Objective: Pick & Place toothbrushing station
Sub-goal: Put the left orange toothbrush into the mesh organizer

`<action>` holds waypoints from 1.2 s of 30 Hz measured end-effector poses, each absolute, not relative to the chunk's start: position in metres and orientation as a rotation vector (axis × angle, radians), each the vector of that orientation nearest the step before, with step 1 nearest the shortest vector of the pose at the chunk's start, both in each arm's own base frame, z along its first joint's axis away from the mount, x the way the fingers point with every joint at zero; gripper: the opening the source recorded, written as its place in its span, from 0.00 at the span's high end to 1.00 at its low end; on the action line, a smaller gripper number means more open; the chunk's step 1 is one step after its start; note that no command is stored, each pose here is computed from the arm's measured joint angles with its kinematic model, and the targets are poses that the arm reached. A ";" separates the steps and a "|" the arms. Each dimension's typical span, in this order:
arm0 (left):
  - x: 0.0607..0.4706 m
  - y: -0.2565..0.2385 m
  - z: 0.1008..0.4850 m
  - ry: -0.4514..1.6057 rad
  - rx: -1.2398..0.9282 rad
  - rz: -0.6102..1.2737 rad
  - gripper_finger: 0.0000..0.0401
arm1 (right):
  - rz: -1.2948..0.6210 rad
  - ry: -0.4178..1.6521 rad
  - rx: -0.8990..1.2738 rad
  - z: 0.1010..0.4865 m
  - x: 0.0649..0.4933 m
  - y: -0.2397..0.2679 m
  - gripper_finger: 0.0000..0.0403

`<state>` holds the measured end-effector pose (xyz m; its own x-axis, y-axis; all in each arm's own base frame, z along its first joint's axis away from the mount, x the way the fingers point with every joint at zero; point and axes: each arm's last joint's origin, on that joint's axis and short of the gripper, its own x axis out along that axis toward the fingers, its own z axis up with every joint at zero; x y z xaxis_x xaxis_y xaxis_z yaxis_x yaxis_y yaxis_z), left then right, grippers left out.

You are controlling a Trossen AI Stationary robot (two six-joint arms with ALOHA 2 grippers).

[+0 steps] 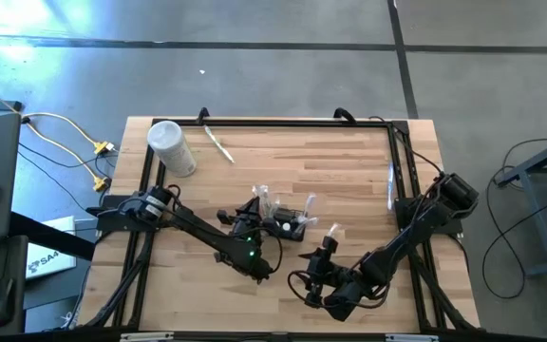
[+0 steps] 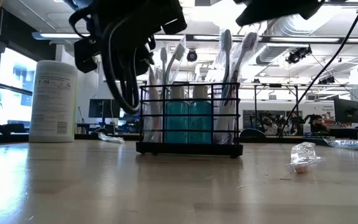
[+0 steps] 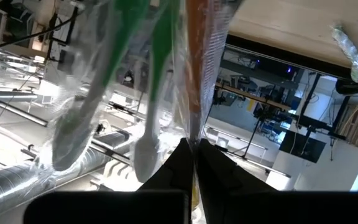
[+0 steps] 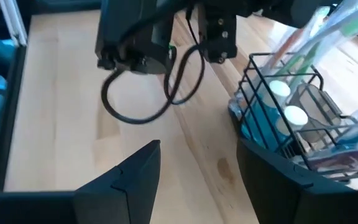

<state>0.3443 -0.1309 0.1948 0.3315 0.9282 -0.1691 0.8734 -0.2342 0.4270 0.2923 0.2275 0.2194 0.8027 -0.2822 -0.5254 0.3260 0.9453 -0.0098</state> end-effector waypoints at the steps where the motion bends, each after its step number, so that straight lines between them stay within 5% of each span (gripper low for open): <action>1: 0.345 -0.131 0.196 1.580 2.155 0.168 0.99 | -0.326 0.542 0.089 0.220 0.293 0.228 0.49; 36: 0.348 -0.119 0.183 1.641 2.266 0.117 0.99 | -0.311 0.539 0.088 0.222 0.289 0.232 0.49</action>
<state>0.3478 -0.1190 0.1833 0.3293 0.9351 -0.1307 0.9072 -0.2750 0.3184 0.2895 0.2319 0.2220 0.8128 -0.2684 -0.5170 0.3141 0.9494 0.0008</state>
